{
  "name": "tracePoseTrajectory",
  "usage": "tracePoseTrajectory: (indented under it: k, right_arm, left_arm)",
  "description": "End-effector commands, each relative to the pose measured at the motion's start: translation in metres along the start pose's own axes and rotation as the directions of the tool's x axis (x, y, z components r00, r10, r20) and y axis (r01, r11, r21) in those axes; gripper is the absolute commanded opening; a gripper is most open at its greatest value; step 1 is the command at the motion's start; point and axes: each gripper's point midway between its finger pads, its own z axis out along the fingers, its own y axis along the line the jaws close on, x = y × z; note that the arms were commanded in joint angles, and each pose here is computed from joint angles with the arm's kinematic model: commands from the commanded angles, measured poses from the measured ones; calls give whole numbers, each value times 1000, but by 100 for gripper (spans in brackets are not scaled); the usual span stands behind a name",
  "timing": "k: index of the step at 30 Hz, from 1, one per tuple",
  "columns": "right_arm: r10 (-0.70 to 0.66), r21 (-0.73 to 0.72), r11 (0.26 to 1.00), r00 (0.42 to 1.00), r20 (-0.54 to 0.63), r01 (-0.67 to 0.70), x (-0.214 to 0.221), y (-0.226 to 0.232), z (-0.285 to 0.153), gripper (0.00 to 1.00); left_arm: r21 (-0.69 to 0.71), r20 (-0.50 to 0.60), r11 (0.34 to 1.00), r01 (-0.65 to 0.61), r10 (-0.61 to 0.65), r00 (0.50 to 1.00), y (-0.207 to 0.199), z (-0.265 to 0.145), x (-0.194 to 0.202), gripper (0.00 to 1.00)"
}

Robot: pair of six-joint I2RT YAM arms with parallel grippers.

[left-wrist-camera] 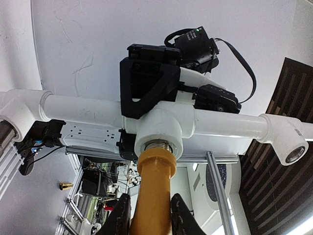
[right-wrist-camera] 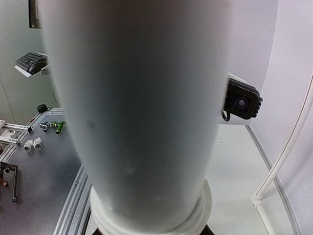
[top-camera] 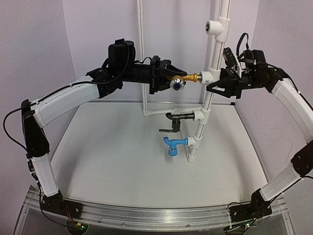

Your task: Install the water faucets

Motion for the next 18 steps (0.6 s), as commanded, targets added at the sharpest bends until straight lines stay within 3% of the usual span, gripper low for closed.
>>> tracePoseTrajectory:
  k: [1,10,18]
  right_arm:
    - [95,-8,995,995,-23,-95,-1,7,4,17]
    - [123,-1,992,992,-33,-123,4,3,6,1]
    - [132,-18,991,991,-24,-132,3,3,8,0]
  left_arm:
    - [9,89,995,-102,100,991,-28,-9,3,0]
    - [-11,116,982,-187,187,976,-38,-3,14,0]
    - [-28,138,970,-242,244,960,-33,2,16,0]
